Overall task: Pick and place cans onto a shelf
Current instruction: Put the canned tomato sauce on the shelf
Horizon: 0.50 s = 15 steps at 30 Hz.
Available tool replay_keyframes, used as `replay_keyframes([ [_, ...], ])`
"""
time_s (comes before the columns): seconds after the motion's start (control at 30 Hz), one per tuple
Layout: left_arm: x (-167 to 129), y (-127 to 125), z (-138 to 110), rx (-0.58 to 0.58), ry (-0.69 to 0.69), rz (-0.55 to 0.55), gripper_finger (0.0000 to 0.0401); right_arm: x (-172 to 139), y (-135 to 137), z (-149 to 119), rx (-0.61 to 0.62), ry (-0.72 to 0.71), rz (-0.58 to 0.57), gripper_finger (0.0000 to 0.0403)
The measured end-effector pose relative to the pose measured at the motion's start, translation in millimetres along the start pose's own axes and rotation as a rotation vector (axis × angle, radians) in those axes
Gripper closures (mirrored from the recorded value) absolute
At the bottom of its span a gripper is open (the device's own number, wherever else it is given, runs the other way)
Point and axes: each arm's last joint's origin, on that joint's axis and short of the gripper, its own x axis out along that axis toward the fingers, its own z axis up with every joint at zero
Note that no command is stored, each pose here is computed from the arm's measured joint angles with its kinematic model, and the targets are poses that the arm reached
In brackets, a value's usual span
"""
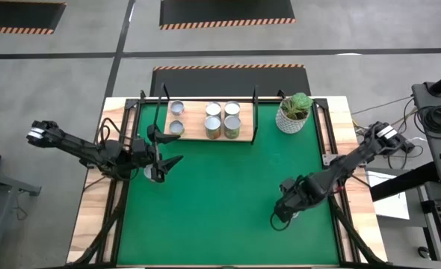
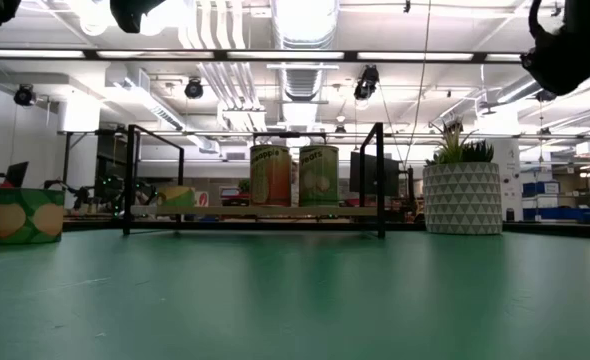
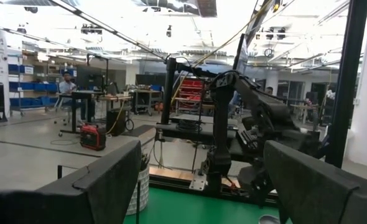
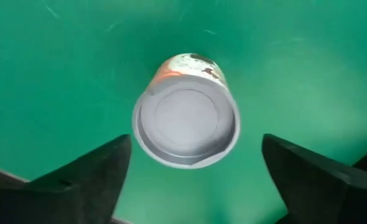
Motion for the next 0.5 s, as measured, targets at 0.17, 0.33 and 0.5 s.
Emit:
replay_keyframes([
  [0.17,0.0,0.0,0.0,-0.002,0.000,0.000,0.0081,13.5,13.6,-8.6,-0.115,0.014,-0.052,0.0025],
  [0.33,0.0,0.0,0.0,-0.002,0.000,-0.001,0.0081,27.7,23.8,-9.1,-0.187,0.019,-0.107,0.0023],
  [0.5,0.0,0.0,0.0,-0.002,0.000,-0.001,0.0081,45.0,28.8,-6.5,-0.236,0.024,-0.171,0.0023],
])
